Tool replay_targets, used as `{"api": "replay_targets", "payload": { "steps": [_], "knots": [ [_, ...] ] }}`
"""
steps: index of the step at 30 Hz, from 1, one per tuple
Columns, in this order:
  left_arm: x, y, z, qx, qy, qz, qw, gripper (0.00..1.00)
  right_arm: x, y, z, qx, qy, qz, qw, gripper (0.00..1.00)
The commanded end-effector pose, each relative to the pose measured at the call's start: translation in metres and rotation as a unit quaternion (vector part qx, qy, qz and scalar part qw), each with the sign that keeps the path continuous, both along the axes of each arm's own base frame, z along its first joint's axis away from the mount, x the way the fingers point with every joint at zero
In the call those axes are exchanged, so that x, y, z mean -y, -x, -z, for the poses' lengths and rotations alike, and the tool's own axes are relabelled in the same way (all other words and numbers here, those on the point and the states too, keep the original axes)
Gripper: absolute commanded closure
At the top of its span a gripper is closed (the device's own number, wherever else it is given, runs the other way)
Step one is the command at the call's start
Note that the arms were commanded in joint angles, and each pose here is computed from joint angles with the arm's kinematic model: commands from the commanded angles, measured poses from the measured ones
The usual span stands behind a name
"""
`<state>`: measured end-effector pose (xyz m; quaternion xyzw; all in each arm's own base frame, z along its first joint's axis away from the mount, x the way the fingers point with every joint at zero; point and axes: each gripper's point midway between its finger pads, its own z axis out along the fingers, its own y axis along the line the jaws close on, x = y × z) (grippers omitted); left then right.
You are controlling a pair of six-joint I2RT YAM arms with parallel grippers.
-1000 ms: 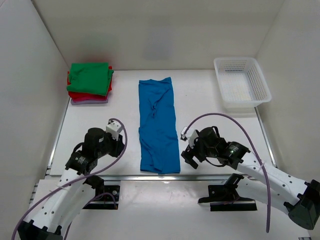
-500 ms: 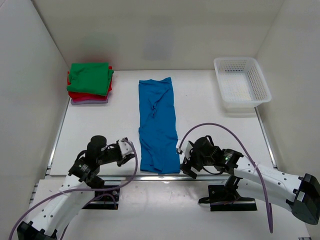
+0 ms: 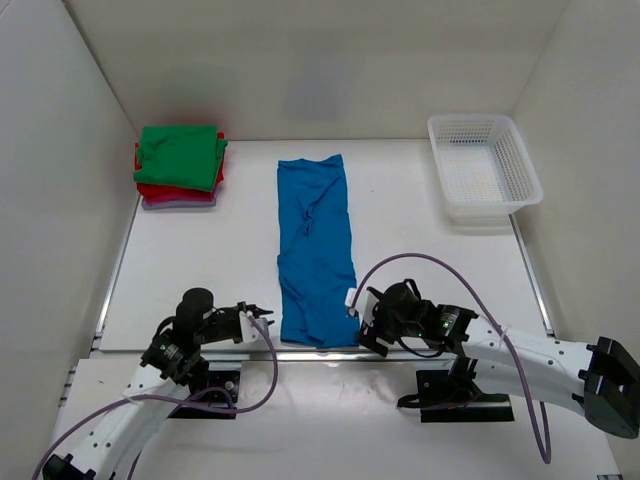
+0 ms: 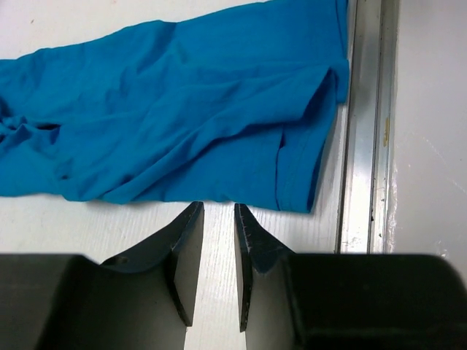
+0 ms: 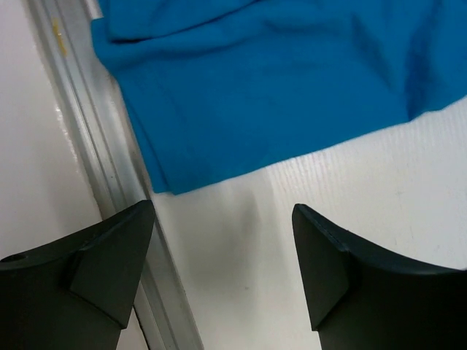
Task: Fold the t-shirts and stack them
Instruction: Grab the bottom of the folded rectangular tshirt with both arms
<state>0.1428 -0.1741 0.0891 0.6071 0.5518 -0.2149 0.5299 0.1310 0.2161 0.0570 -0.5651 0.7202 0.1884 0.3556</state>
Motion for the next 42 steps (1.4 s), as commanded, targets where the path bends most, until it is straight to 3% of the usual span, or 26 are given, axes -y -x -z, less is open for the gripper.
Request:
{"api": "replay_targets", "payload": {
  "steps": [1,8,18,33,42],
  "knots": [
    [0.009,0.001,-0.006,0.014,0.004,0.037,0.999,0.65,-0.016,-0.009,-0.015,0.059,-0.023,-0.014,0.998,0.26],
    [0.016,0.001,0.002,-0.015,-0.043,0.062,0.997,0.62,-0.018,-0.019,-0.016,0.087,-0.024,-0.033,0.995,0.28],
    [0.033,0.024,0.013,-0.023,-0.106,0.142,0.984,0.52,-0.030,-0.007,-0.013,0.055,-0.039,-0.059,0.996,0.30],
    [0.033,-0.003,0.024,-0.007,-0.148,0.088,0.985,0.55,-0.039,0.011,-0.001,0.000,-0.056,-0.066,0.996,0.34],
    [0.043,0.005,0.028,0.001,-0.164,0.131,0.978,0.50,-0.036,0.015,0.015,-0.012,-0.038,-0.070,0.997,0.35]
  ]
}}
